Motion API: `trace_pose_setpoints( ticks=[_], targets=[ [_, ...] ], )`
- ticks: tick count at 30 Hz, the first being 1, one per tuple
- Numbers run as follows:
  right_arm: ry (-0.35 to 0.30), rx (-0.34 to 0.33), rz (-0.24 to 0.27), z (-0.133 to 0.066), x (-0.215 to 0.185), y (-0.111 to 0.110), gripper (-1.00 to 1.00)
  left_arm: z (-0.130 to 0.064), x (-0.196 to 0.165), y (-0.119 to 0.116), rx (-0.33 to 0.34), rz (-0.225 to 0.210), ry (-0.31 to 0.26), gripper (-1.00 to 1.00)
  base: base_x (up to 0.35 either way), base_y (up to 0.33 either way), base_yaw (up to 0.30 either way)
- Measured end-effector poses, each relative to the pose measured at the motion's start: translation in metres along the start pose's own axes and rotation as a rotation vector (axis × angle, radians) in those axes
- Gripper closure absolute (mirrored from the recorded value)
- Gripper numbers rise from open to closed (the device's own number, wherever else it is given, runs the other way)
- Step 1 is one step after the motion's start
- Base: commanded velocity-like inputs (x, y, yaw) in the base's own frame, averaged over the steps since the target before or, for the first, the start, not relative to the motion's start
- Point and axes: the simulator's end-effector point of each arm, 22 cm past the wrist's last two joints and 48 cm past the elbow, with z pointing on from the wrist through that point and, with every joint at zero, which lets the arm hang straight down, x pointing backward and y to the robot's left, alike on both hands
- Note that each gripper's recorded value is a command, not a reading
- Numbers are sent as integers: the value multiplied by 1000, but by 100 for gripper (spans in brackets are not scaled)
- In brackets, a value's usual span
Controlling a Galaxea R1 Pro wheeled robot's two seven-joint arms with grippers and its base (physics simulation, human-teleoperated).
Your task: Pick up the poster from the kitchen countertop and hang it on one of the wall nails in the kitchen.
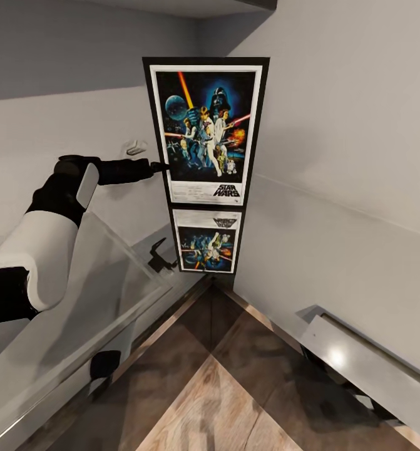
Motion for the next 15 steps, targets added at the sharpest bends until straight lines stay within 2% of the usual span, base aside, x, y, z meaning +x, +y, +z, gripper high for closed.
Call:
trace_pose_setpoints(
  ticks=[8, 15],
  targets=[
    [0, 0, 0, 0, 0, 0, -100, 0, 0, 0, 1, 0, 0, -100, 6, 0, 0],
    [0, 0, 0, 0, 0, 0, -100, 0, 0, 0, 2, 0, 0, -100, 65, 0, 0]
  ],
)
